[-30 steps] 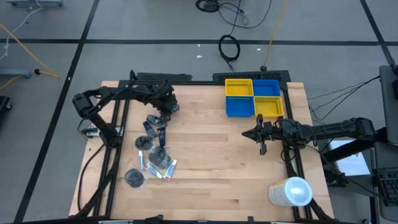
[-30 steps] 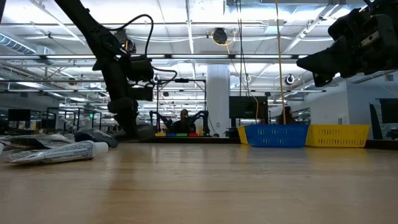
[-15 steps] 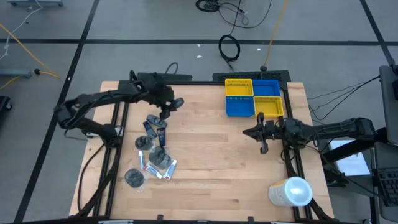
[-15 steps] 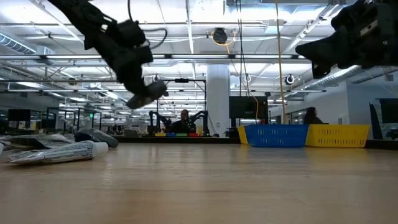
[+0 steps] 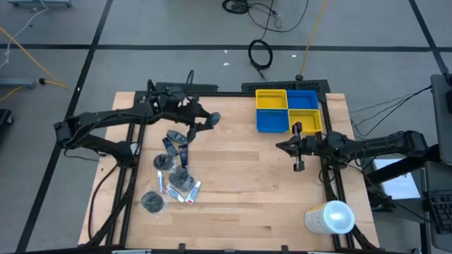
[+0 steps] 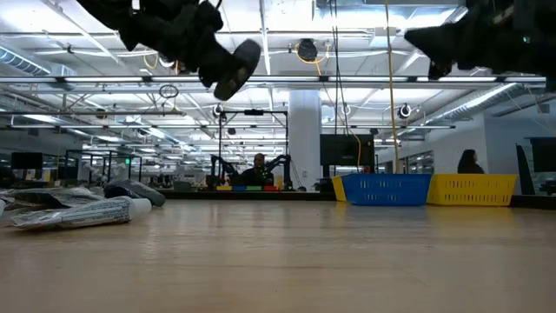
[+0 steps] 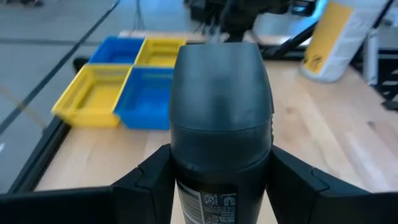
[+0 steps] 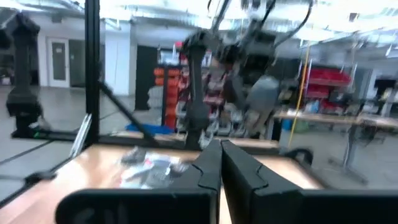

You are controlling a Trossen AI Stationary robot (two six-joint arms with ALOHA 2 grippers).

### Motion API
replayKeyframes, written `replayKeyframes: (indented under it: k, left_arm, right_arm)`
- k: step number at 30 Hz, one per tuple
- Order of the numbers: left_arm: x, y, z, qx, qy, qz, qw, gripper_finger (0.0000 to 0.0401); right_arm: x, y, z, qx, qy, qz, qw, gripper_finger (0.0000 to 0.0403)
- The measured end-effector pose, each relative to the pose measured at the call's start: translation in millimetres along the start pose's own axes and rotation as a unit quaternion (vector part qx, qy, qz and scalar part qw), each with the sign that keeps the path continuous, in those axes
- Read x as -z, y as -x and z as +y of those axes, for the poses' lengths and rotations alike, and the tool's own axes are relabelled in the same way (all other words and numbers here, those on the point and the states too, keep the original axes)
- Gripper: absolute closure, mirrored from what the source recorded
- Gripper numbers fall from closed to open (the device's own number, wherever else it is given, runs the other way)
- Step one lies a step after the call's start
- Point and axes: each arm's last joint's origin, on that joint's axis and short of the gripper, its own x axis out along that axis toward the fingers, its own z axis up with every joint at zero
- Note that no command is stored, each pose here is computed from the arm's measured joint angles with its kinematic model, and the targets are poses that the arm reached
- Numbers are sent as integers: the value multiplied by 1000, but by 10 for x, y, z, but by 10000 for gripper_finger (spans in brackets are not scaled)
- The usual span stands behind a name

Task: Pick & Place Travel size toiletries
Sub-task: Put the top gray deodorant into the top blue basket

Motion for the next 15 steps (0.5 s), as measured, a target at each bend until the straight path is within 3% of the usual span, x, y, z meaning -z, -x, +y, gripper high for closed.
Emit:
replayKeyframes:
  k: [4, 7, 15]
  left_arm:
    - [-86, -72, -134, 21, -14, -33, 999, 213]
    - [-146, -141, -229, 31, -31, -58, 997, 213]
    - [-216, -381, -462, 20, -62, -106, 992, 213]
  right_arm:
    - [-6, -116, -19, 33, 17, 16, 999, 395]
    - [-51, -185, -18, 30, 24, -17, 999, 378]
    - [-46, -341, -15, 37, 21, -61, 997, 289]
